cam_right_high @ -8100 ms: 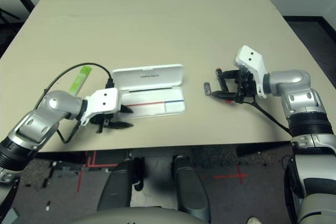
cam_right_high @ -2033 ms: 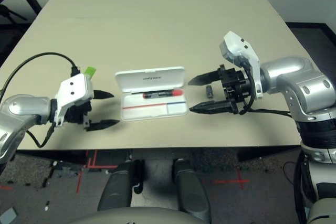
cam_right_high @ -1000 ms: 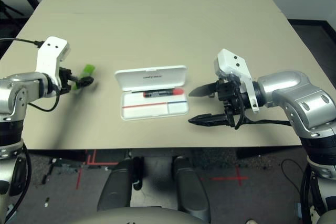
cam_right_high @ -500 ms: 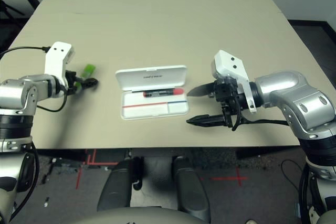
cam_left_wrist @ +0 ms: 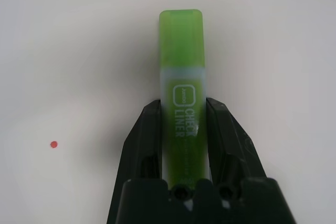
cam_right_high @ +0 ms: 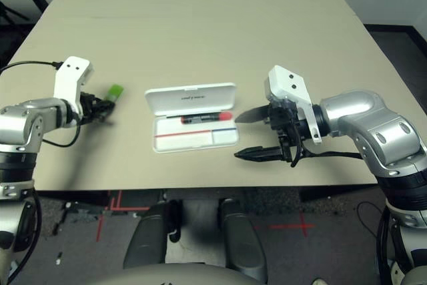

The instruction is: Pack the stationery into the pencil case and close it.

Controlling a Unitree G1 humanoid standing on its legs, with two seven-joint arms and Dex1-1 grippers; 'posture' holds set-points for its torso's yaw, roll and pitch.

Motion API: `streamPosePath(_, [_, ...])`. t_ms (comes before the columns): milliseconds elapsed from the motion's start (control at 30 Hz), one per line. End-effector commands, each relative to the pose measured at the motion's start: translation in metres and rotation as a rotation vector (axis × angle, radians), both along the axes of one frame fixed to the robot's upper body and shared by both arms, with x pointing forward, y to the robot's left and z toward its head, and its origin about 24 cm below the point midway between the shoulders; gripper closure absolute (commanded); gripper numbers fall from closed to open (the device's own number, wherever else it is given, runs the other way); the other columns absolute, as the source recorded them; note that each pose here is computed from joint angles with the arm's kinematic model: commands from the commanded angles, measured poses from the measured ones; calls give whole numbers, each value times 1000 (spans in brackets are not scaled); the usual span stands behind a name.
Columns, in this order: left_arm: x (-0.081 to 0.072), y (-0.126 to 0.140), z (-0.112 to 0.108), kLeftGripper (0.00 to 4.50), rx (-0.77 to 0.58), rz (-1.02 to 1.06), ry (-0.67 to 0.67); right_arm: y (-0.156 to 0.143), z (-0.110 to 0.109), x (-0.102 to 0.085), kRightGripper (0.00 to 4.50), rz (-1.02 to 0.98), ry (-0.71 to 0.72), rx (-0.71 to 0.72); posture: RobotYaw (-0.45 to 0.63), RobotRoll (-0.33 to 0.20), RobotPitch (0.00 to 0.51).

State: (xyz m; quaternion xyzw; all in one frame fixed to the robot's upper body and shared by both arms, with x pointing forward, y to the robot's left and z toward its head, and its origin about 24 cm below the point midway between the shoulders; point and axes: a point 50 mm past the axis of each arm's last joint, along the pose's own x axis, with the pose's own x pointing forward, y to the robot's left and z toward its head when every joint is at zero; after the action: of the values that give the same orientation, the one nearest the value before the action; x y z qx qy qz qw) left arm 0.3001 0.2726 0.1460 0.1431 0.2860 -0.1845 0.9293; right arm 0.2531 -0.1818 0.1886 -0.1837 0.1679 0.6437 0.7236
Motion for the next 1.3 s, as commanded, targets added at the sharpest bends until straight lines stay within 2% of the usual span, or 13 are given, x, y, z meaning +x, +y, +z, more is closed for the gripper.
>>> streamPosePath(33, [-14, -2, 3, 3421, 22, -216, -16, 4, -2, 2, 0, 15, -5, 10, -4, 0, 202])
streamPosePath(167, [-38, 0, 1, 3421, 25, -454, 18, 7, 0, 4, 0, 20, -13, 52, 15, 0, 200])
streamPosePath(300, [-56, -2, 1, 3421, -17, -593, 57, 7, 1, 7, 0, 23, -18, 56, 22, 0, 200])
streamPosePath(467, [-65, -20, 10, 3421, -84, -715, 37, 5, -1, 9, 0, 20, -8, 38, 30, 0, 199])
streamPosePath(633, [-70, -41, 19, 3421, -80, -801, 55, 2, -4, 10, 0, 14, -5, 18, 31, 0, 197])
streamPosePath(767, [-68, -61, 24, 3421, -59, -860, 42, 0, -7, 11, 0, 7, -3, 3, 29, 0, 196])
streamPosePath(933, [-58, -82, 26, 3421, -19, -903, 33, -3, -9, 11, 0, 2, 0, -21, 26, 0, 198])
streamPosePath(1300, [-34, -136, 14, 3421, 48, -997, 62, -13, -14, 8, 0, -37, 7, -67, 12, 0, 198])
